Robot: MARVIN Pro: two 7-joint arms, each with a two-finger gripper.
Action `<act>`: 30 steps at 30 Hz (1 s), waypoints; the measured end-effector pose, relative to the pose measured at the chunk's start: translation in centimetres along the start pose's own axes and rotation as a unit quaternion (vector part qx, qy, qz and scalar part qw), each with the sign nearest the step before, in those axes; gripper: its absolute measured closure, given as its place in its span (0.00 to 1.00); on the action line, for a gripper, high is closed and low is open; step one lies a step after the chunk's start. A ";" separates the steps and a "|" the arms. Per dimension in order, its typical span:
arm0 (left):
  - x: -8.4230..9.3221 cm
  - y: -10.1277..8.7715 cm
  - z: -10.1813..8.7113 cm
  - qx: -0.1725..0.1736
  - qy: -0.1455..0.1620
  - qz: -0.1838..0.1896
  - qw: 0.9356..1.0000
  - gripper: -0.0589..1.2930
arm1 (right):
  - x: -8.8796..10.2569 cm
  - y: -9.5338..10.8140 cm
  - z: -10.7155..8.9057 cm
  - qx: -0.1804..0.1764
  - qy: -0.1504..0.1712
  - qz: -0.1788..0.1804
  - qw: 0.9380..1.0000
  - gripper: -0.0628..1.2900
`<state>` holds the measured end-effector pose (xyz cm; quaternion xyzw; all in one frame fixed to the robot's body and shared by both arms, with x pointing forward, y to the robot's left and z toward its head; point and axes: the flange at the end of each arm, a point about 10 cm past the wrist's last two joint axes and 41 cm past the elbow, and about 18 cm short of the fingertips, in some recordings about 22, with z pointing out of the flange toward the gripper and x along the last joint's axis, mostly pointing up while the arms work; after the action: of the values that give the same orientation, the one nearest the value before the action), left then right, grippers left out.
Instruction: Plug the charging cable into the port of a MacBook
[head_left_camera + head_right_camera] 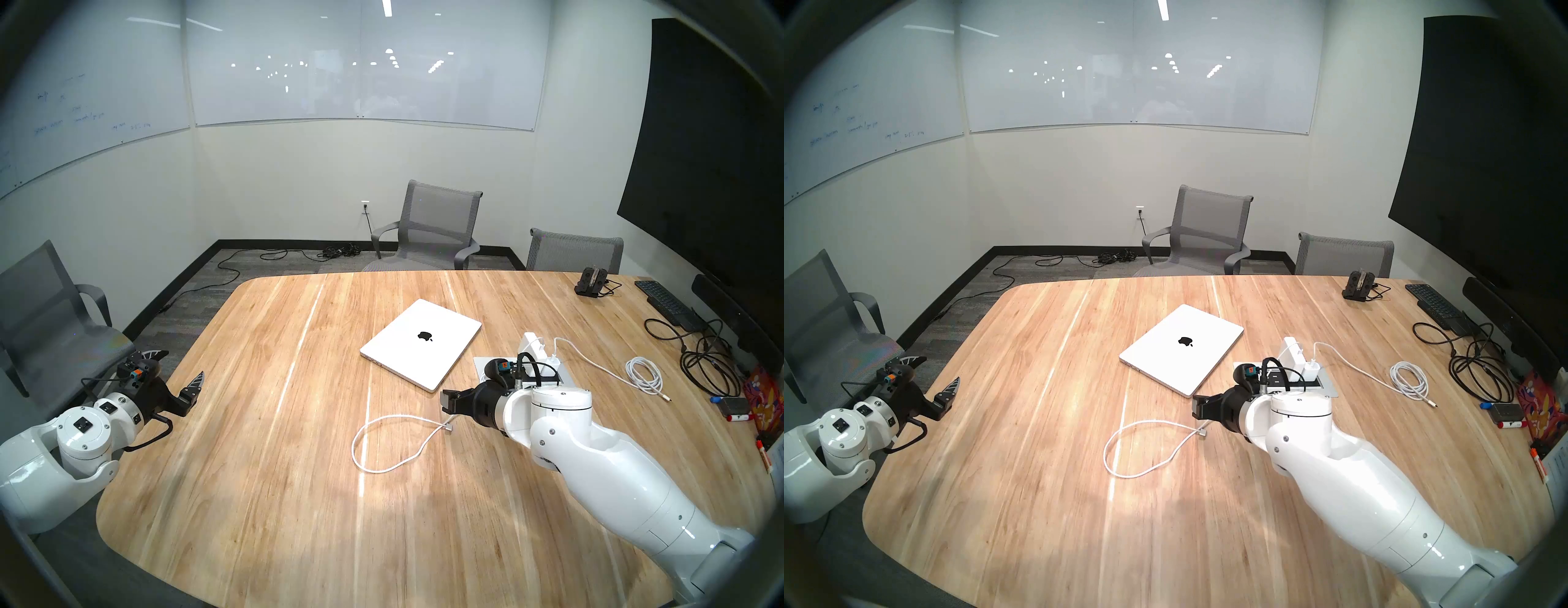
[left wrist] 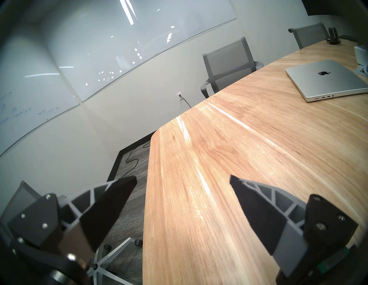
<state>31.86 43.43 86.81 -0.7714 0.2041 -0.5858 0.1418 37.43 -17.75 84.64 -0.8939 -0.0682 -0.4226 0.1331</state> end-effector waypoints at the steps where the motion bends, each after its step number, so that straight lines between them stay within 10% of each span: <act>1: 0.0 0.0 0.0 0.000 0.000 0.000 1.000 0.03 | 0.0 0.0 0.0 0.000 0.000 0.000 1.000 0.05; 30: 0.0 0.0 0.0 0.000 0.000 0.000 1.000 0.03 | 0.0 0.0 0.0 0.000 -0.001 0.000 1.000 0.05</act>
<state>31.85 43.44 86.78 -0.7717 0.2041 -0.5854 0.1418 37.41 -17.76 84.60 -0.8942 -0.0681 -0.4221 0.1330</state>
